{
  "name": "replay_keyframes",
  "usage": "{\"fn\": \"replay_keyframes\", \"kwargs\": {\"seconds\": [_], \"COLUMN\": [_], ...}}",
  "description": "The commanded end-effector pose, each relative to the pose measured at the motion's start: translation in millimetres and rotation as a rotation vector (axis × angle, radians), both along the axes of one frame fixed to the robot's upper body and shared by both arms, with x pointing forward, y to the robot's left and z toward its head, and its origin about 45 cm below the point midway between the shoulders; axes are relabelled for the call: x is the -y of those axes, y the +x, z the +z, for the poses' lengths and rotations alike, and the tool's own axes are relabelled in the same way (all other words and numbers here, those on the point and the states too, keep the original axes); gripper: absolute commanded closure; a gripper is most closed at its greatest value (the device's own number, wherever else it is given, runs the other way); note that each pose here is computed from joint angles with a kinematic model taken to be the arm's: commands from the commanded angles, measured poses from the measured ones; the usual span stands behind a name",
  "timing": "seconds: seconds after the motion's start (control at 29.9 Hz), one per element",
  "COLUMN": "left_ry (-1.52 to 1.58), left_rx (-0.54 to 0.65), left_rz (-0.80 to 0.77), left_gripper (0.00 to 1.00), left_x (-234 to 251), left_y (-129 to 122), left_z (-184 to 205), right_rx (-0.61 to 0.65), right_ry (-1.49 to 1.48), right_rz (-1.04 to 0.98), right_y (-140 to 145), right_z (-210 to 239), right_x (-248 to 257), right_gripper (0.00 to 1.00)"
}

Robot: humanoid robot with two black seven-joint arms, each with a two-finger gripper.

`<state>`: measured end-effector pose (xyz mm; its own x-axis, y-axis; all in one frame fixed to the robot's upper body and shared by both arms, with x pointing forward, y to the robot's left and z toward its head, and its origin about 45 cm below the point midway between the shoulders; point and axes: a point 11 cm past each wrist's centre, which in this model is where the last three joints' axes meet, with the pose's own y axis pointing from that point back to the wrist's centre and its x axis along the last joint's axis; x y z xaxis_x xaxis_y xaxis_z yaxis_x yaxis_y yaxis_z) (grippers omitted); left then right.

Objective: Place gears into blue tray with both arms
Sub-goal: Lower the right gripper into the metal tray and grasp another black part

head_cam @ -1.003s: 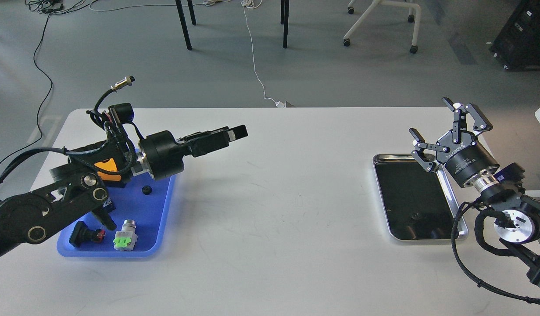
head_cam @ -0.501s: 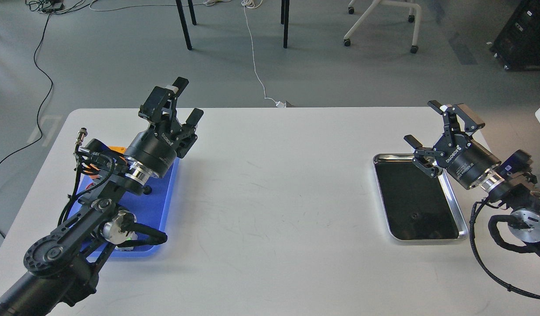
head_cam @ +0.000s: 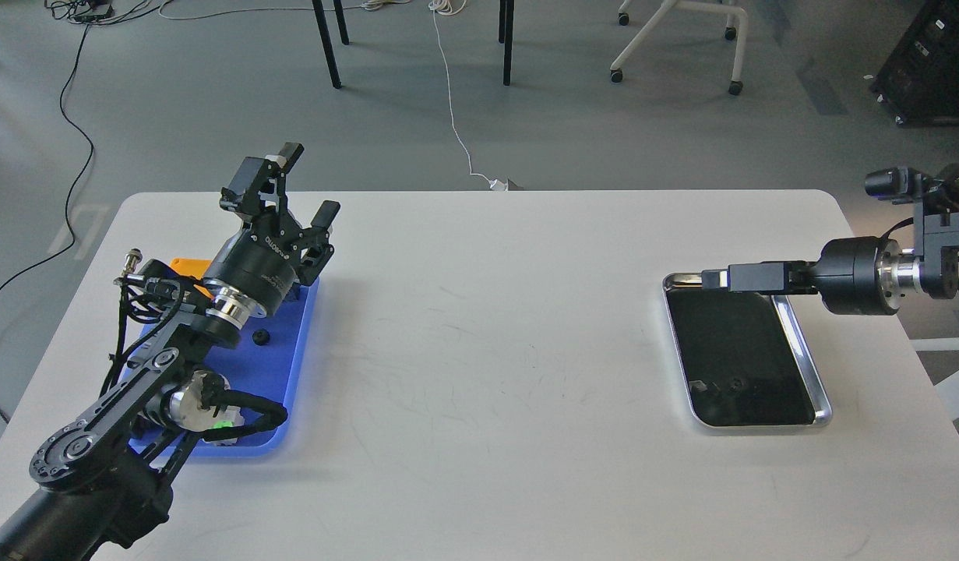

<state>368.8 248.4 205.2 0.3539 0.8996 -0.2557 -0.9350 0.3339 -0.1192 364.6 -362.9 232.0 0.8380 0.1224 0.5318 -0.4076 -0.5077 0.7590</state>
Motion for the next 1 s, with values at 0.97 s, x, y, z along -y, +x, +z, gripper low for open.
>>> {"fn": "replay_keyframes", "kwargs": {"seconds": [0.97], "left_ry": [-0.008], "left_rx": [0.009], "left_rz": [-0.042], "left_gripper": [0.02], "left_x": [4.5], "left_y": [-2.4], "left_z": [2.6], "right_rx": [-0.08], "right_ry": [-0.493], "right_rz": [0.443], "right_y": [-24.4], "right_z": [-75.6], "right_x": [-9.4], "right_gripper": [0.36]}}
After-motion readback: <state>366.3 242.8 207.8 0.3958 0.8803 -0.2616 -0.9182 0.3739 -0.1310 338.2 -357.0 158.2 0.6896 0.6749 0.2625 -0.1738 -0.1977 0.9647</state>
